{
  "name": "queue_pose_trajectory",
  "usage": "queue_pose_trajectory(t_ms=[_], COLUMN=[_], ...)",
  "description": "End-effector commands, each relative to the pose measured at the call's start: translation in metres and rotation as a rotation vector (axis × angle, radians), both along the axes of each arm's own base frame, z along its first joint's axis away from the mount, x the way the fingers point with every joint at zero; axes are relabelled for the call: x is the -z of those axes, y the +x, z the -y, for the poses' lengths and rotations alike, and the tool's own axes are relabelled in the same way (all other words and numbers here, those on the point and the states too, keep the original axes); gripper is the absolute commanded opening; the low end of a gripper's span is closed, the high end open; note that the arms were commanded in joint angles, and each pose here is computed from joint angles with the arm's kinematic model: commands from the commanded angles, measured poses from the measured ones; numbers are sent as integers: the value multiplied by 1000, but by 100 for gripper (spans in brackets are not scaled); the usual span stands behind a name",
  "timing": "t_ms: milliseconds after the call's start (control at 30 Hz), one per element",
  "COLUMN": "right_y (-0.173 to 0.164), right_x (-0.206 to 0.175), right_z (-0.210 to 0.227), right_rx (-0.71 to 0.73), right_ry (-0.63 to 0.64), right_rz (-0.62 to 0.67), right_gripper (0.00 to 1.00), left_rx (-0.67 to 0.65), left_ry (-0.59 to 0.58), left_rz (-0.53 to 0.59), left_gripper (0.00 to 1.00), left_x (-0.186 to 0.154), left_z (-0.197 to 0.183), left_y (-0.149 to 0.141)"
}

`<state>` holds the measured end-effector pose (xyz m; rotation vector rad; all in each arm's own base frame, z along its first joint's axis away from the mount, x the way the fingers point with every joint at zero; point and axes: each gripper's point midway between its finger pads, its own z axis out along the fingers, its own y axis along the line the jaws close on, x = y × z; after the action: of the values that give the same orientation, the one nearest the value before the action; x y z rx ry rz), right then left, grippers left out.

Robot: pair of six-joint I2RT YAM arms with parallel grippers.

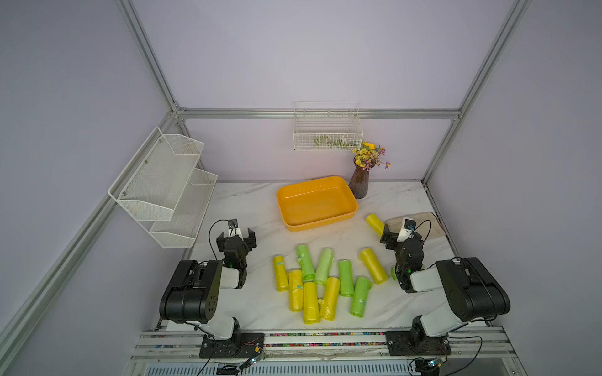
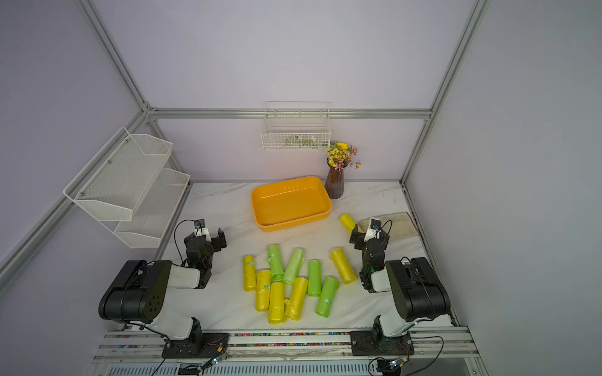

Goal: Put the roll of trash bags into the storage box
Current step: Adjust the storage box at the center of the board.

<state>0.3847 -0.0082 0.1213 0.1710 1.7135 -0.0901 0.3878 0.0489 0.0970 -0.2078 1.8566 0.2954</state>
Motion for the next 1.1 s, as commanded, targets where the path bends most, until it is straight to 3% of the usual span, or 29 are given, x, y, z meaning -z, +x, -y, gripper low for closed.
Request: queue_pose_trajectory(t_ms=[0,733,800,900,967,1067], right_y=[6,6,5,6,12,18], right_x=[-12,-12,-16,-31,-35,-38], right_z=[-3,-4,-10,-16,-16,-43], right_rx=[-8,-12,-54,-84,-78,-226], right_ry=[-1,-1,-15,-23,10,26], right_rz=[41,45,48,53,-29,-171], right_gripper=[99,99,99,99,99,98], left_rx=[4,26,74,74,130,193], left_ry=[4,13,22,-26,-63,-154], left_rz=[60,71,14,-172,-253,-303], left_gripper=[100,100,100,100,100,100], left_x=[-18,-22,-30,-44,-53,-66], left_z=[1,5,14,17,28,50], left_y=[9,10,16,28,33,43])
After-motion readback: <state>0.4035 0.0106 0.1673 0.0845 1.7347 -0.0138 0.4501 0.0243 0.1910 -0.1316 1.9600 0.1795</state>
